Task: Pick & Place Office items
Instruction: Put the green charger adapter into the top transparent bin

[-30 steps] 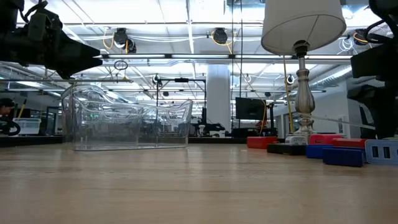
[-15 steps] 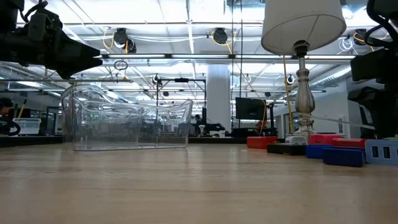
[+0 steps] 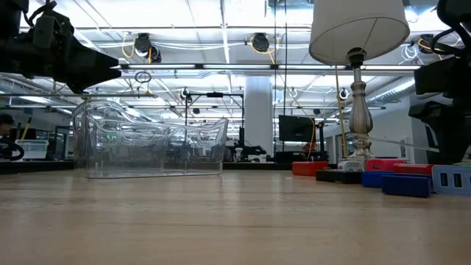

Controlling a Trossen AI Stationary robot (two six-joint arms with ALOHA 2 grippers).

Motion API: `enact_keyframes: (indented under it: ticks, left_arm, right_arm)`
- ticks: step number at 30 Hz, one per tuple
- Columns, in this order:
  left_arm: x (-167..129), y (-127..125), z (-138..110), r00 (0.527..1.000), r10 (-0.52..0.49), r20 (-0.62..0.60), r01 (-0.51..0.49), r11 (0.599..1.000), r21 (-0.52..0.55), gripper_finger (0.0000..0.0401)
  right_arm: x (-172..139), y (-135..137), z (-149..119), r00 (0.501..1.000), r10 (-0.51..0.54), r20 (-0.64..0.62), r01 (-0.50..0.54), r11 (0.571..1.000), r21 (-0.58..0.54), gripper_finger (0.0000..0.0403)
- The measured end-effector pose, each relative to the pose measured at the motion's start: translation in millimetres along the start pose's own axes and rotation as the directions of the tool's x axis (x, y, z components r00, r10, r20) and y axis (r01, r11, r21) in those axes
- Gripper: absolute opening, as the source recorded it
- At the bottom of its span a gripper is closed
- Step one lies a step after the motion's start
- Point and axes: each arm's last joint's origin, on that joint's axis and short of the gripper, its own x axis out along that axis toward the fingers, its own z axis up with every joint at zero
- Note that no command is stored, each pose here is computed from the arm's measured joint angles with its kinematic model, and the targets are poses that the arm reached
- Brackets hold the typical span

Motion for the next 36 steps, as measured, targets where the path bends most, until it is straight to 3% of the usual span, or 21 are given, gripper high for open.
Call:
enact_keyframes:
  ticks: [14, 28, 36]
  left_arm:
    - [0, 0, 0, 1.000, 0.000, 0.000, 0.000, 1.000, 0.000, 0.0225]
    - [0, 0, 0, 1.000, 0.000, 0.000, 0.000, 1.000, 0.000, 0.0225]
    - [0, 0, 0, 1.000, 0.000, 0.000, 0.000, 1.000, 0.000, 0.0225]
  right_arm:
    - [12, -4, -13, 1.000, -0.002, -0.016, 0.002, 1.000, 0.010, 0.0251]
    - [12, -4, -13, 0.999, 0.023, -0.038, -0.023, 1.000, -0.001, 0.0129]
    - [3, -1, -8, 0.996, 0.041, -0.078, -0.036, 0.997, 0.063, 0.0132]
